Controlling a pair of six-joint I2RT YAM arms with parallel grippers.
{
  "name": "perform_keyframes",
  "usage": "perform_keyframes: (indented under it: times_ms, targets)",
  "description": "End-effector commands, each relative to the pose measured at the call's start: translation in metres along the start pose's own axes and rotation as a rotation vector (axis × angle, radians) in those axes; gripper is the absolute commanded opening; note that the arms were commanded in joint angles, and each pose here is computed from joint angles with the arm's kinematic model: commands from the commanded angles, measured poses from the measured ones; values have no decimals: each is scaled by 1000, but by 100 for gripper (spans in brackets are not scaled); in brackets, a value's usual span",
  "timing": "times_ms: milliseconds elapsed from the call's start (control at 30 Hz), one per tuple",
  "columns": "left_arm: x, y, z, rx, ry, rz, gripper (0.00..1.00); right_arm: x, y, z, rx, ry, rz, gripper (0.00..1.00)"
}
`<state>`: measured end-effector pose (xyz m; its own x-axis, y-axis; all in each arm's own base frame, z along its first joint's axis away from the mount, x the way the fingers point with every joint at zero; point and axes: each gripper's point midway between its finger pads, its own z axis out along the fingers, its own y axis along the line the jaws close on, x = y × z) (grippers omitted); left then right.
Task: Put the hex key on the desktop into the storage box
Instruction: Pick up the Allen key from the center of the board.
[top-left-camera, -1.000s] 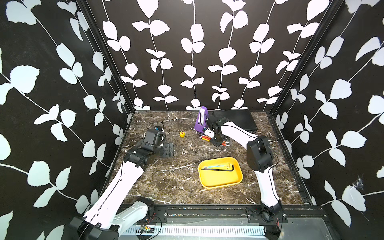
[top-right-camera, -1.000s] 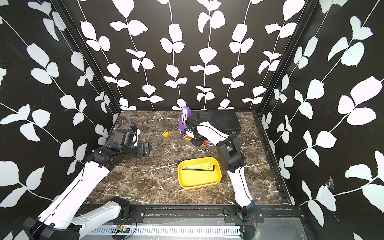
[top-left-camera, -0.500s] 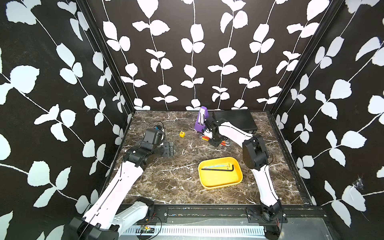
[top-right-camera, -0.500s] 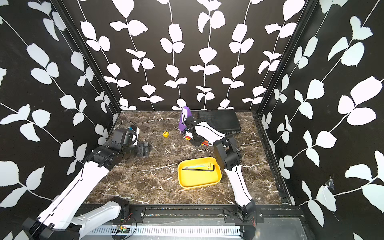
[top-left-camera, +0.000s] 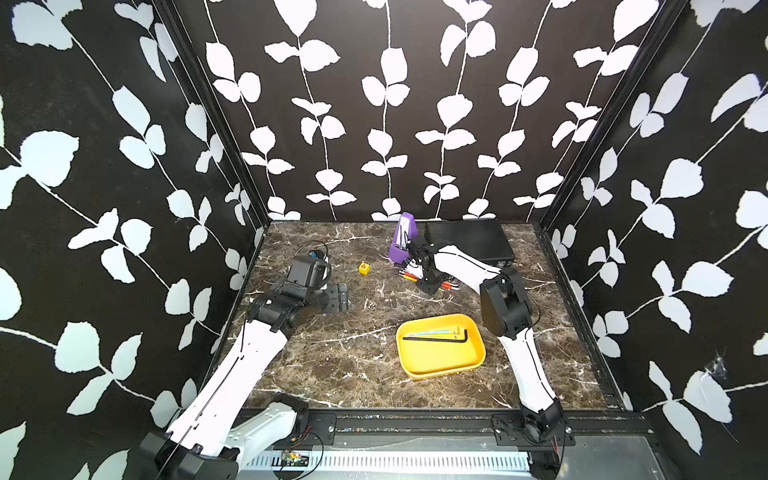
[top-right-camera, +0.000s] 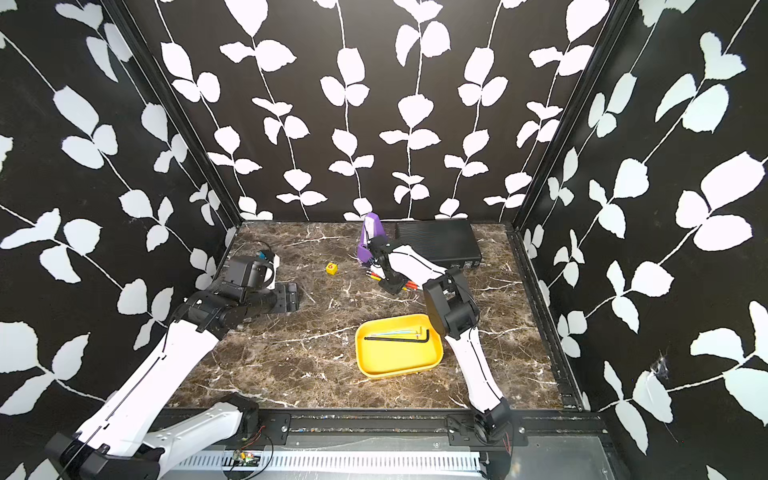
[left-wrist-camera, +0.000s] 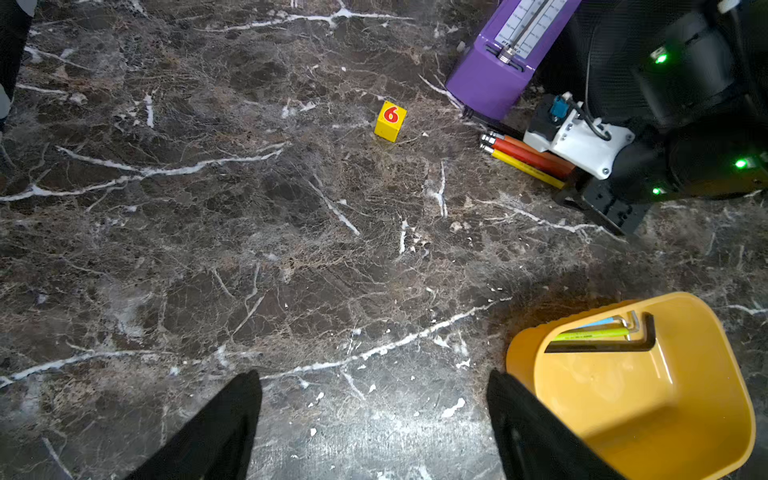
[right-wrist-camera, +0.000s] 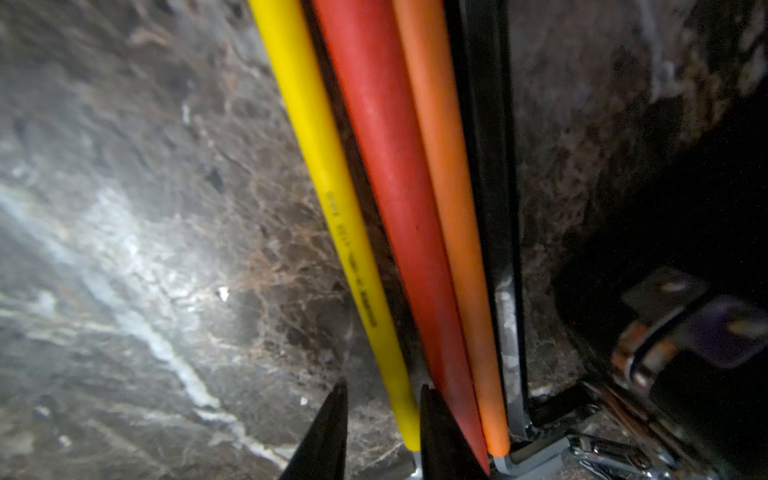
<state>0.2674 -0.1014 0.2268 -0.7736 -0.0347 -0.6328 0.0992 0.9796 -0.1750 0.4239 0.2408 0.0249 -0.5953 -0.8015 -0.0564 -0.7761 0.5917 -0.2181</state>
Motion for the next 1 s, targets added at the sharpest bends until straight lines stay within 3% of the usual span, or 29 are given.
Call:
perform_keyframes:
  times_ms: [0, 167, 367, 533, 733, 967]
  targets:
    - [-1, -2, -9, 9, 2, 14, 86, -2, -2, 6, 4, 7, -30, 32]
    - [0, -2, -9, 9, 7, 12, 86, 7, 6, 16, -15, 33, -52, 32]
    - [0, -2, -9, 8, 9, 11, 86, 3, 34, 15, -170, 4, -34, 30]
    - [0, -2, -9, 7, 8, 6, 86, 10, 45, 7, -215, 3, -47, 25]
    - [0, -1, -9, 7, 5, 1, 86, 14, 46, 1, -189, 3, -82, 23]
    - [1, -2, -9, 11, 10, -2, 86, 11, 39, 10, -152, 22, -74, 27]
